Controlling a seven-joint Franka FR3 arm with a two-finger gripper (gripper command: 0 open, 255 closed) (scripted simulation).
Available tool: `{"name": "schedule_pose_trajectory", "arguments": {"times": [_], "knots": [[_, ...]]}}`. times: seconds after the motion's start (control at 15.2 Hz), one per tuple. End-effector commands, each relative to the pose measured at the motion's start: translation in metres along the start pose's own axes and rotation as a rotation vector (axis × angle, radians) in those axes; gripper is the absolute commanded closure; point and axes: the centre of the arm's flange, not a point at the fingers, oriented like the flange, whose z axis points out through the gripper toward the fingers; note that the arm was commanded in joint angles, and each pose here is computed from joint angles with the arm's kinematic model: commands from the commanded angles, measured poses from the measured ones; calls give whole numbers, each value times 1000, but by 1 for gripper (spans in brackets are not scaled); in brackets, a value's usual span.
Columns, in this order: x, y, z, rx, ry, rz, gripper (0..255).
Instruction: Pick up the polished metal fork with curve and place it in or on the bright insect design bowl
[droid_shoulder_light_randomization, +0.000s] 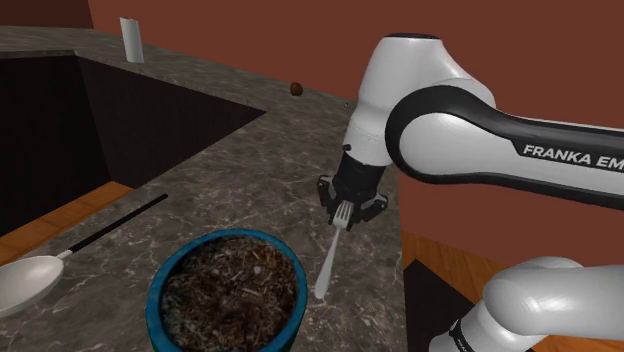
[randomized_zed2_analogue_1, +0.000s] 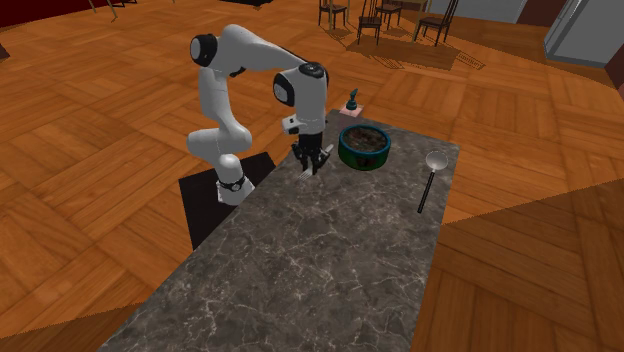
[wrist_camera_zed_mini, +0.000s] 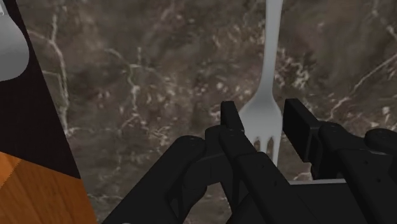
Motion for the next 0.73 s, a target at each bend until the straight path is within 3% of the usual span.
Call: {"name": "schedule_pose_trajectory", "arguments": {"times": [0.0,0.66], "knots": [[0,0,-12,0,0,0,255],[3,-1,-64,0,0,0,255]]}}
